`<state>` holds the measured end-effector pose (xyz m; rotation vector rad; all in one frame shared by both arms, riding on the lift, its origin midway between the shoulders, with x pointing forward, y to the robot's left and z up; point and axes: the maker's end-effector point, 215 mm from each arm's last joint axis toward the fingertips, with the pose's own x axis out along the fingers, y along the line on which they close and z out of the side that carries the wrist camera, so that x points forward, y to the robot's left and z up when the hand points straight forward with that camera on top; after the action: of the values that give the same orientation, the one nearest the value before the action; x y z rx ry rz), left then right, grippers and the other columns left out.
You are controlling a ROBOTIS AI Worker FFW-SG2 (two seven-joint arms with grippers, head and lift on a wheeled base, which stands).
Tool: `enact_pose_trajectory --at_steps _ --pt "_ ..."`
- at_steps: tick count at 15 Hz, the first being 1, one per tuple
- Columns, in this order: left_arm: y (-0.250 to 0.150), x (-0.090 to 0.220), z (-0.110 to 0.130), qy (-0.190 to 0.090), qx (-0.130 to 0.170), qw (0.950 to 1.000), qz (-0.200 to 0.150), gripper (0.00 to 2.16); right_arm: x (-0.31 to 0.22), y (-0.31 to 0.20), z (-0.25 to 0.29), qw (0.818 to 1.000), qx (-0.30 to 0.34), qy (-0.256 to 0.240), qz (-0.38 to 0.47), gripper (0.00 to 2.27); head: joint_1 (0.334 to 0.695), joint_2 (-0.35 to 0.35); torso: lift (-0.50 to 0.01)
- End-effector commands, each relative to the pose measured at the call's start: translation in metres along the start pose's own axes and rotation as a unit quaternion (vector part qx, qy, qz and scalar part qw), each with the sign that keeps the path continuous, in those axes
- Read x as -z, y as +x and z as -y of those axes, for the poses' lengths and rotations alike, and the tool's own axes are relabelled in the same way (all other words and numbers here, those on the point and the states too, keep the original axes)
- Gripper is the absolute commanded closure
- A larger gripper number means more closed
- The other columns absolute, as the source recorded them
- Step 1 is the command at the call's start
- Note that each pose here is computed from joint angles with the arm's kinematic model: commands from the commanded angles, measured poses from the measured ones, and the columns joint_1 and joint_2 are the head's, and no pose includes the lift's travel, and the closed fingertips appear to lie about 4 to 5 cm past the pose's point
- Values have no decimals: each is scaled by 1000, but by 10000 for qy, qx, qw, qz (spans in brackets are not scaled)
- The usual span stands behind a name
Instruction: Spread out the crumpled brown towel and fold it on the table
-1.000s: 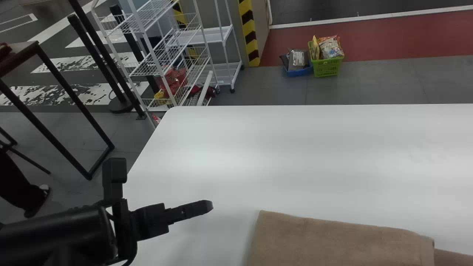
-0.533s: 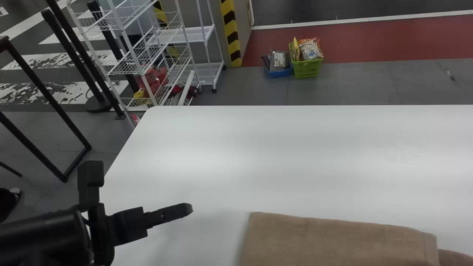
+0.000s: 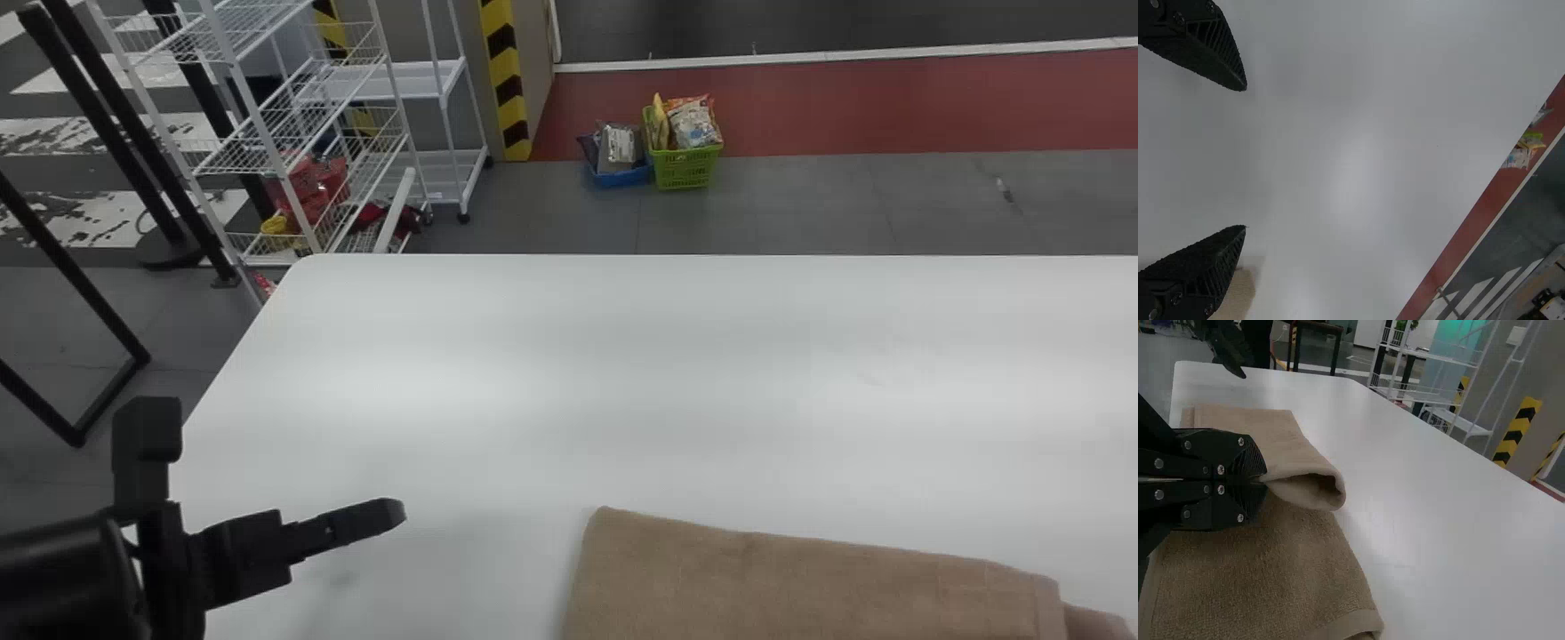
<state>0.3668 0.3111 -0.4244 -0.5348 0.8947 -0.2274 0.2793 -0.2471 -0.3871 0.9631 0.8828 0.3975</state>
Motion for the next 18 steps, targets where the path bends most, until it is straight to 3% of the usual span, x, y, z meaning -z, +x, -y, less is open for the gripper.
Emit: enact_pose_trajectory --at_steps 1,4,6,11,14,18 --pt "1 2 0 -36 -20 10000 -11 66 -8 -6 5 9999 62 -76 -82 1295 695 128 -127" --pt "3 5 -5 -85 -58 9999 -51 66 -8 -7 4 9999 -61 -3 -160 1295 695 94 -127" --pt "6 6 -7 -117 -76 9999 -88 66 -3 1 -18 9983 -542 57 -217 1295 695 92 -127" --pt "10 9 -4 -70 -98 9998 -149 66 -21 -24 -53 9931 -1163 -106 138 1295 695 148 -127" --pt "12 8 -5 -63 -128 9998 -159 66 -35 -62 -47 9906 -1291 -62 445 1295 695 110 -127" --pt "14 7 -1 -28 -103 9998 -170 66 -40 -73 -3 9942 -895 285 528 1295 695 24 -127"
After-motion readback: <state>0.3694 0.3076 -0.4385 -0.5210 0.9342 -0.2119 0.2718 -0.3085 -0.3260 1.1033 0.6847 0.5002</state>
